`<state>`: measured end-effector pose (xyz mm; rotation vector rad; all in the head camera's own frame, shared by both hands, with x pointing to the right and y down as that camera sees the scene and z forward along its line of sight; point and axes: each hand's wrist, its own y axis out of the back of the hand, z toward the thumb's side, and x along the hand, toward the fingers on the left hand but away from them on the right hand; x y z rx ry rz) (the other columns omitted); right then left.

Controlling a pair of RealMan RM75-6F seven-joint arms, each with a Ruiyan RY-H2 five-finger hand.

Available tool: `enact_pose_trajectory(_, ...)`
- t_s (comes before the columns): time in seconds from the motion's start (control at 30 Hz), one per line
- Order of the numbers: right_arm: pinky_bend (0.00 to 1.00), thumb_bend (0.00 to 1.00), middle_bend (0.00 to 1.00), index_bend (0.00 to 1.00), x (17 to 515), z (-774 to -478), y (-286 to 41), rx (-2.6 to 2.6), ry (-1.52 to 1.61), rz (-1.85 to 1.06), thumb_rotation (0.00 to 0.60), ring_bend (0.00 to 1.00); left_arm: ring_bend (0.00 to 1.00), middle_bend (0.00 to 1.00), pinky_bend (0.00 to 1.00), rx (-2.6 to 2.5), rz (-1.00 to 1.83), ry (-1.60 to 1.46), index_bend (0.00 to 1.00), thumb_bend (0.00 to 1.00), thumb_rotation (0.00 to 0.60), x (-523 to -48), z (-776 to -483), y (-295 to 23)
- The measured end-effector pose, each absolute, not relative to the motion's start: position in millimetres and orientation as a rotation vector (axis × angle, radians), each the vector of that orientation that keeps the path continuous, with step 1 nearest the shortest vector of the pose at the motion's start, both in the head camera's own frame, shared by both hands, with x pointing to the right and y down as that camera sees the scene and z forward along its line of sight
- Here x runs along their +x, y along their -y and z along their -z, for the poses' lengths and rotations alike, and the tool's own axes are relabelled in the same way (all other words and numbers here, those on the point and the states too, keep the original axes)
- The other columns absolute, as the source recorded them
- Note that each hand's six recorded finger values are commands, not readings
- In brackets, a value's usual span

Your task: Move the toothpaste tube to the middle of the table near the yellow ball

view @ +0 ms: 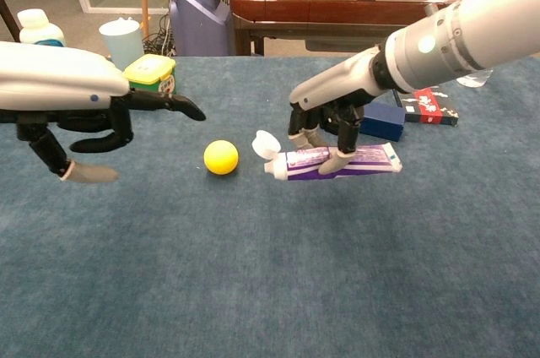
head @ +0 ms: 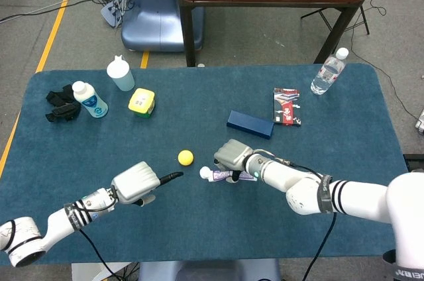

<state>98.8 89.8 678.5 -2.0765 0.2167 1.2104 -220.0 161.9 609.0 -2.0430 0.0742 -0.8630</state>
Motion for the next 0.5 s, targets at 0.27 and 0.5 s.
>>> enact_pose_trajectory(0.27, 0.49, 0.92, 0.82, 0.92, 79.1, -689.1, -96.0, -2.085, -0.234, -1.209, 0.6, 0.75, 0.86, 0.83, 0.84, -2.058, 0.808, -0.025, 0.04, 0.32, 0.6, -191.9, -617.7, -164.2)
enact_pose_trajectory(0.5, 0.49, 0.92, 0.83, 0.93, 68.1, -689.0, -100.7, -2.101, -0.226, -1.189, 0.6, 0.76, 0.86, 0.83, 0.84, -2.085, 0.783, -0.016, 0.04, 0.32, 0.6, -177.8, -625.4, -167.1)
